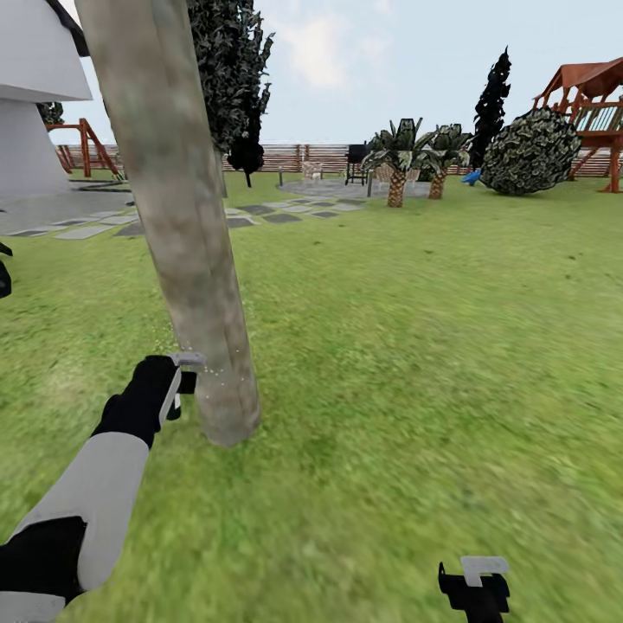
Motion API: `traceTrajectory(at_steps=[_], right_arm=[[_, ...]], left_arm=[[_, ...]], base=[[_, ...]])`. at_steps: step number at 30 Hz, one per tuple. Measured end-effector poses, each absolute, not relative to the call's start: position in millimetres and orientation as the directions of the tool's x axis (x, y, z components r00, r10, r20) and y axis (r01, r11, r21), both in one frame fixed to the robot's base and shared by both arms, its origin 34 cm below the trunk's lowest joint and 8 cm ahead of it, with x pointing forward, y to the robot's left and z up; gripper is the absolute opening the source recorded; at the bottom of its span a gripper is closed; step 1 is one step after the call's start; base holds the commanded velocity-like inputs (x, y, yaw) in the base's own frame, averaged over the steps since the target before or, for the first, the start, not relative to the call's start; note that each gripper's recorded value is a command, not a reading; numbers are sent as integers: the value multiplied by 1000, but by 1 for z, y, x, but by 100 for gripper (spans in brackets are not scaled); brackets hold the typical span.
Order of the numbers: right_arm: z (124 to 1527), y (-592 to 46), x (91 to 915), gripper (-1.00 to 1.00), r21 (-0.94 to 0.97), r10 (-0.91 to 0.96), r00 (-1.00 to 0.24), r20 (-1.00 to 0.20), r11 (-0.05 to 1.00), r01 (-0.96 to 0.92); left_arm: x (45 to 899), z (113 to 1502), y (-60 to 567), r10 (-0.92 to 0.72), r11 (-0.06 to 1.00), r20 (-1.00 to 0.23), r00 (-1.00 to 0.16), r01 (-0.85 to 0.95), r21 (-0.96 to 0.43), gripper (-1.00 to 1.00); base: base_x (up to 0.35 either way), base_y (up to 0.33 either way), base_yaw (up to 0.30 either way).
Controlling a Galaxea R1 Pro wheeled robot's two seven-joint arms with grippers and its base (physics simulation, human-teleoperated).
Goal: In the garden, pick up the pesticide atomizer on the floor and spray pesticide onto both trees until each tree trunk is fully covered.
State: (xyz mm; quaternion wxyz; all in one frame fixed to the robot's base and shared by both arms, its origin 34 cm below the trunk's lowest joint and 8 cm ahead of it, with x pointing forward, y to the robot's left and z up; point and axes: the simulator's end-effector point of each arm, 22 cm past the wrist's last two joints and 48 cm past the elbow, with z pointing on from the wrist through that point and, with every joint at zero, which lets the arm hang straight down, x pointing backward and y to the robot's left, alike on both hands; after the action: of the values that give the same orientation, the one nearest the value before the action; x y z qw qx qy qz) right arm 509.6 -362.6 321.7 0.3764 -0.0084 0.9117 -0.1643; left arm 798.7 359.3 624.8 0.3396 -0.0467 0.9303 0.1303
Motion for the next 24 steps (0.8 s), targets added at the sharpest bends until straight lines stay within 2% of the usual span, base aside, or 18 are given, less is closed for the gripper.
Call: traceTrajectory(at_steps=[5,14,24], right_arm=[[322,-363,510,100,-306,-139,-716,-684,946,109],[322,-363,510,100,-306,-139,-716,-684,946,109],[322,-363,510,100,-306,-139,-716,-684,946,109]], left_arm=[[796,626,361,1,961,-636,-772,-175,214,-100],[794,623,361,2,961,-633,-774,-174,216,-100],[793,623,362,1,961,-633,-774,-175,215,-100]], base=[[18,-55,0],[86,-253,0],[7,-275,0]])
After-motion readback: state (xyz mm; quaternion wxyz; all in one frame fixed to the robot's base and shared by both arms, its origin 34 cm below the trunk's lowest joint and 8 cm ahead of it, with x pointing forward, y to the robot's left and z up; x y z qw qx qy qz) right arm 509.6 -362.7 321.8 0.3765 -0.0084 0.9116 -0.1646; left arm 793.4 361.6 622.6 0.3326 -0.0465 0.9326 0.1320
